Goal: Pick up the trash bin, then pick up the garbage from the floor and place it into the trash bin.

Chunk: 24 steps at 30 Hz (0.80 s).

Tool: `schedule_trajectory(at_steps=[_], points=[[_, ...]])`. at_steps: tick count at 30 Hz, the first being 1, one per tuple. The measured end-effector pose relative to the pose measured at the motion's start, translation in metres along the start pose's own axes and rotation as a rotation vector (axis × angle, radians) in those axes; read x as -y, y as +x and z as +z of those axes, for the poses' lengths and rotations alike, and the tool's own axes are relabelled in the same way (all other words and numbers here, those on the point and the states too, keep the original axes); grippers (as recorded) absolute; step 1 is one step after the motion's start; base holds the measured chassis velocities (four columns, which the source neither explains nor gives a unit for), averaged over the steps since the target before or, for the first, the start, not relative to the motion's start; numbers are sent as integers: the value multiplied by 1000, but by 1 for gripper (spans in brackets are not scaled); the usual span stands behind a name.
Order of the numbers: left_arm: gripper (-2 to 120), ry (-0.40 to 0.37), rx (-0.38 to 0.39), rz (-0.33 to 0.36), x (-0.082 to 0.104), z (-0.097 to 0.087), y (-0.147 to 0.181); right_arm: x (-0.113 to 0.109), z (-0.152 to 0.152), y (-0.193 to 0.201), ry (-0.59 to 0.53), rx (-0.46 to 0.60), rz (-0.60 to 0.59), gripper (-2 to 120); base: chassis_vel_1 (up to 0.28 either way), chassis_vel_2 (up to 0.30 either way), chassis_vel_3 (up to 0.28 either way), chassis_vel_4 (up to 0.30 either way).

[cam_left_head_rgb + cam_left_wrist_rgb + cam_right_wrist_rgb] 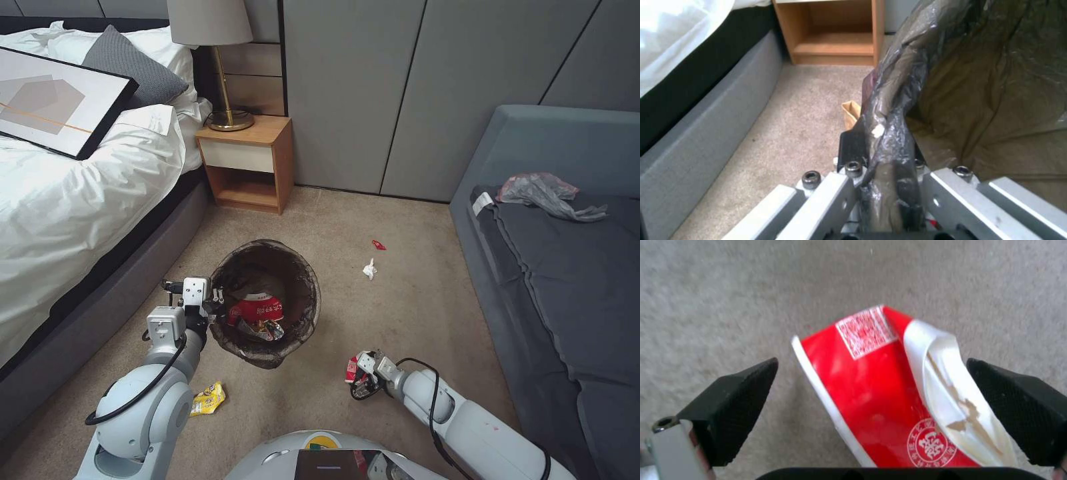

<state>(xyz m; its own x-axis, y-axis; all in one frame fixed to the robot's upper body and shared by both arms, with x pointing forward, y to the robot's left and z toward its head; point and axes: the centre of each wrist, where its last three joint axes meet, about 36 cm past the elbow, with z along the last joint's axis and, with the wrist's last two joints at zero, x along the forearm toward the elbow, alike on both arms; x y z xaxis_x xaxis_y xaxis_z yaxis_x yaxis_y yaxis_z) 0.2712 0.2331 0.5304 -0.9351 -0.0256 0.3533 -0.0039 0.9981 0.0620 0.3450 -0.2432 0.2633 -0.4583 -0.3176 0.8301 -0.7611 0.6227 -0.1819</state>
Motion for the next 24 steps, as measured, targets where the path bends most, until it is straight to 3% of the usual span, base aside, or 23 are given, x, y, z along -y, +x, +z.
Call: schedule_trajectory(at_steps=[12, 24], points=[[0, 0, 1, -2, -1, 0, -1, 8, 42, -22, -30, -25, 9, 100, 0, 0, 0, 0], [0, 1, 2, 3, -1, 0, -1, 14, 45, -26, -43, -10, 19, 96, 0, 0, 0, 0]])
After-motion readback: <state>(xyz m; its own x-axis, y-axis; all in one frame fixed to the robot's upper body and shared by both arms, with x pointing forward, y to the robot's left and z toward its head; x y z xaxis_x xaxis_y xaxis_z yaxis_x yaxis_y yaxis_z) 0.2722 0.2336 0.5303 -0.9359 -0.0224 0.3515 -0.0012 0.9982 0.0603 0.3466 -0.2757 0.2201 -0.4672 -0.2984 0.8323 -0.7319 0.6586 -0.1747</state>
